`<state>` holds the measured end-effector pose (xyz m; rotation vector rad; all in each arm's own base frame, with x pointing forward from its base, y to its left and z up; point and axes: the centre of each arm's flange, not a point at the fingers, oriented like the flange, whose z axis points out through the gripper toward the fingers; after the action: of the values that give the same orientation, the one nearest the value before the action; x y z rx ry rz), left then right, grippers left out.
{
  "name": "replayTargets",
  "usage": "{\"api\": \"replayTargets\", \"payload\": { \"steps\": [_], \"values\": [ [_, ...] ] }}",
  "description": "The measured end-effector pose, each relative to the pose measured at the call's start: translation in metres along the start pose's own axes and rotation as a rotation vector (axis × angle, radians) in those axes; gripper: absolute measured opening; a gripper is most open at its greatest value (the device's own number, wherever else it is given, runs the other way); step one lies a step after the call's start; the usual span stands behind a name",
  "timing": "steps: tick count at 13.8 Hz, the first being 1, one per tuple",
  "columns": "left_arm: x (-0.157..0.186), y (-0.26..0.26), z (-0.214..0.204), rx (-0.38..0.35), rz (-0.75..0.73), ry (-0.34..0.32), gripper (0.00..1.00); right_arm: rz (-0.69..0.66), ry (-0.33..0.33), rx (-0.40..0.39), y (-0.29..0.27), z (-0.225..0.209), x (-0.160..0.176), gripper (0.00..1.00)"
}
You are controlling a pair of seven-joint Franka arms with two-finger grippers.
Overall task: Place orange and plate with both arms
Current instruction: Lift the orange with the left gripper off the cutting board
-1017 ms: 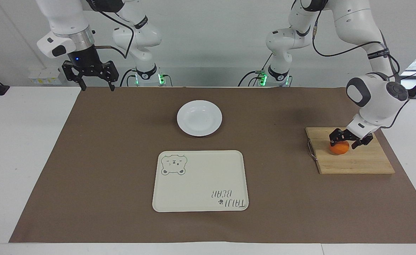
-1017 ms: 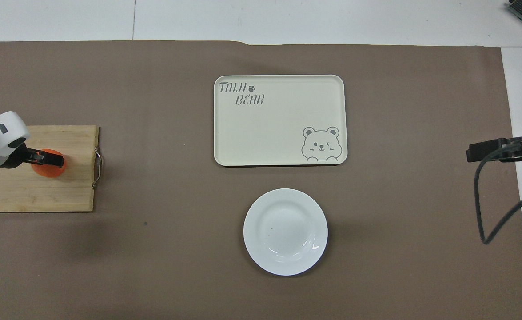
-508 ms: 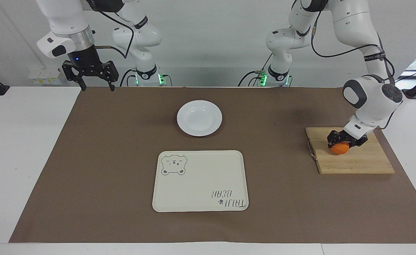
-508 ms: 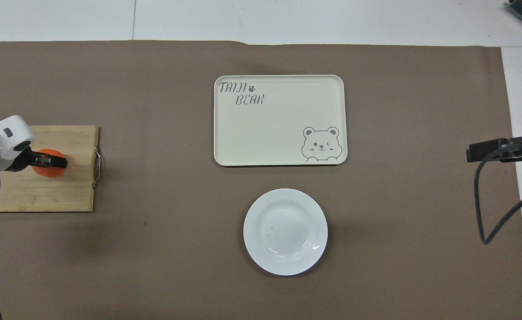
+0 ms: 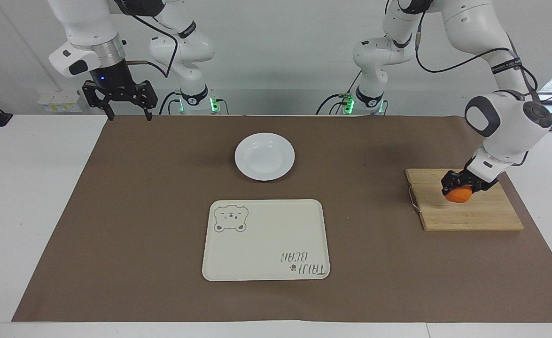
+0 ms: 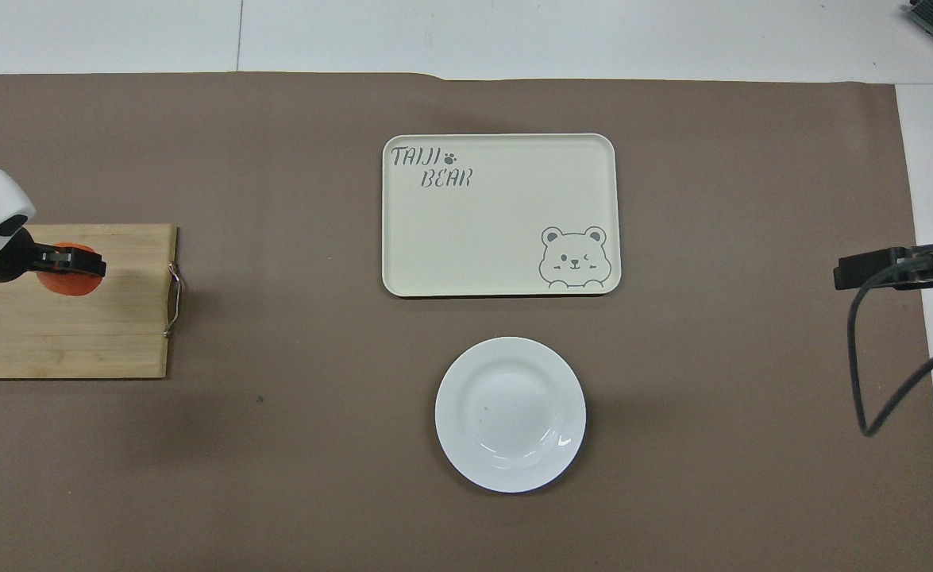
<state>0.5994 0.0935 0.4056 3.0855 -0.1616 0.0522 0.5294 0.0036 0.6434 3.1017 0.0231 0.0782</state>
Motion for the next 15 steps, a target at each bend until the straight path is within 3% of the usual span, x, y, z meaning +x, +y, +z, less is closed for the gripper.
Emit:
{"api": "replayTargets", "payload": {
  "steps": [8, 15],
  "values": [
    [-0.006, 0.066, -0.127, 0.027, 0.064, -0.059, 0.78, 0.000, 0.000, 0.000, 0.000, 0.000, 0.000, 1.00],
    [-0.014, 0.132, -0.172, 0.041, 0.051, -0.073, 0.78, 0.000, 0.000, 0.000, 0.000, 0.000, 0.000, 1.00]
  ]
}}
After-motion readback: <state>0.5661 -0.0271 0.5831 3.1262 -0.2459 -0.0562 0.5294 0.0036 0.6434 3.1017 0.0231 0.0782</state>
